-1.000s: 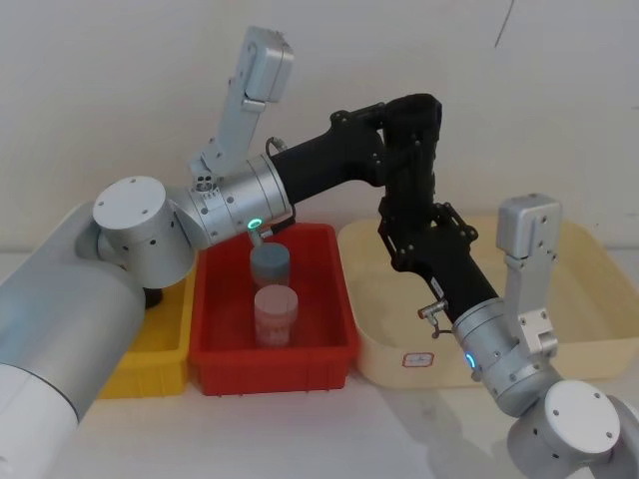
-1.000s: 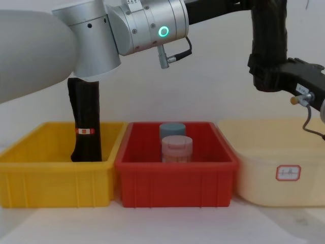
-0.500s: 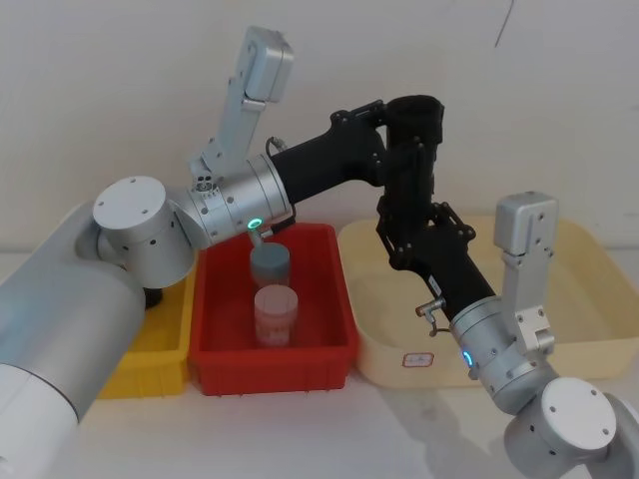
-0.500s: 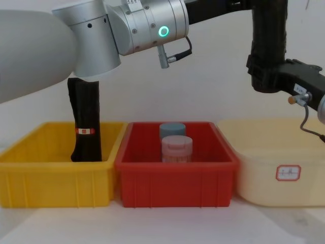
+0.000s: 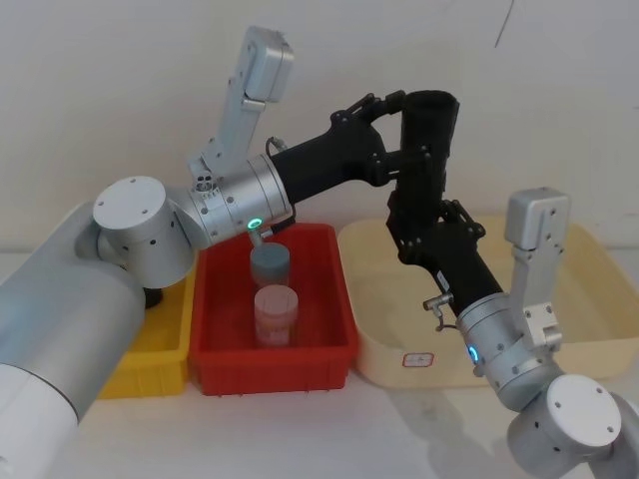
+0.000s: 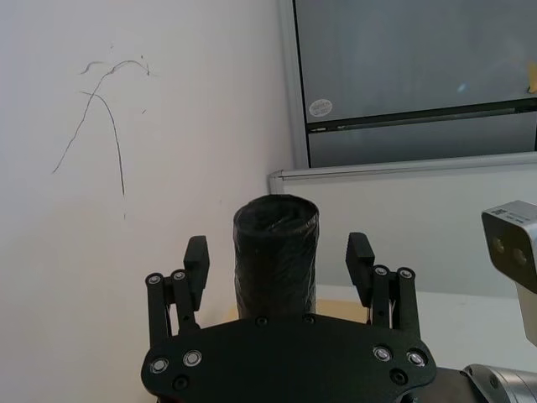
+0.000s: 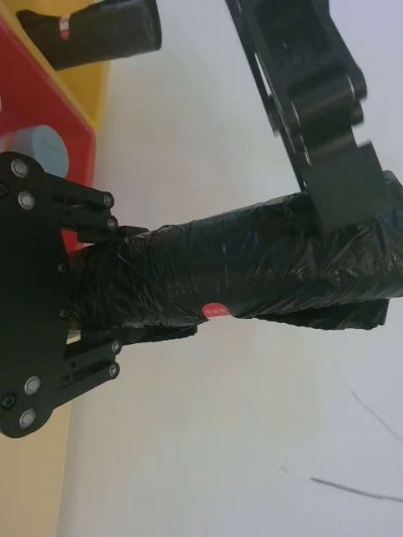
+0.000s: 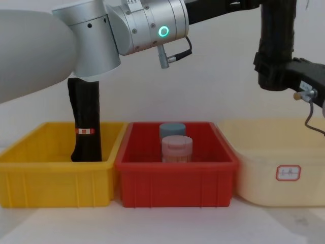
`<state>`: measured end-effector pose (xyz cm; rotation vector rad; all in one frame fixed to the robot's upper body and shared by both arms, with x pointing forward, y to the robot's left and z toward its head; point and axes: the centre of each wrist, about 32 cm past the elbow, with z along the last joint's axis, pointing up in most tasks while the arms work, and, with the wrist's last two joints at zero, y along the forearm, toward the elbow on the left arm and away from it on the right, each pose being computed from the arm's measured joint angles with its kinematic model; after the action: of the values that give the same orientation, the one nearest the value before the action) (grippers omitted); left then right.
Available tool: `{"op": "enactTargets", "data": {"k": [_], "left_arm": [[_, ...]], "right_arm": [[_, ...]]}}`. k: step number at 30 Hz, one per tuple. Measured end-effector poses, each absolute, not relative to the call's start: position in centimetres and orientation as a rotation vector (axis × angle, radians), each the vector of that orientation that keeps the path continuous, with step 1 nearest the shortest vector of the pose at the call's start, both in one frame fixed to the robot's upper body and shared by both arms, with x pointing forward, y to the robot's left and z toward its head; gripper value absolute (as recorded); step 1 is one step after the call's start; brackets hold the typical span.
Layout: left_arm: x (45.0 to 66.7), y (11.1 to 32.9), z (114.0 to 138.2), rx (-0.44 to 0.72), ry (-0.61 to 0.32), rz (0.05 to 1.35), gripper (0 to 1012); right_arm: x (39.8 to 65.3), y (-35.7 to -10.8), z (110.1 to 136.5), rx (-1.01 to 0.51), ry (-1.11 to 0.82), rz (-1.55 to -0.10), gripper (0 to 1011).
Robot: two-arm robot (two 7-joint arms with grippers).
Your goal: Pick up the garbage bag with the one hand and transfer it to the other hand.
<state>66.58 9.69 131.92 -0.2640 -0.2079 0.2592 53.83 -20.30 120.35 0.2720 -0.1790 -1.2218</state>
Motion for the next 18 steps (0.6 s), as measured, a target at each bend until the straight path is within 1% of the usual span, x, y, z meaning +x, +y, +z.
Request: {"op": "enactTargets", "data": {"k": [18], "left_arm": [[66.6, 9.7, 131.9, -0.264, -0.208, 0.259, 1000]], "right_arm": [[53.9, -22.1, 120.5, 0.276, -0.160, -1.301, 520]]}}
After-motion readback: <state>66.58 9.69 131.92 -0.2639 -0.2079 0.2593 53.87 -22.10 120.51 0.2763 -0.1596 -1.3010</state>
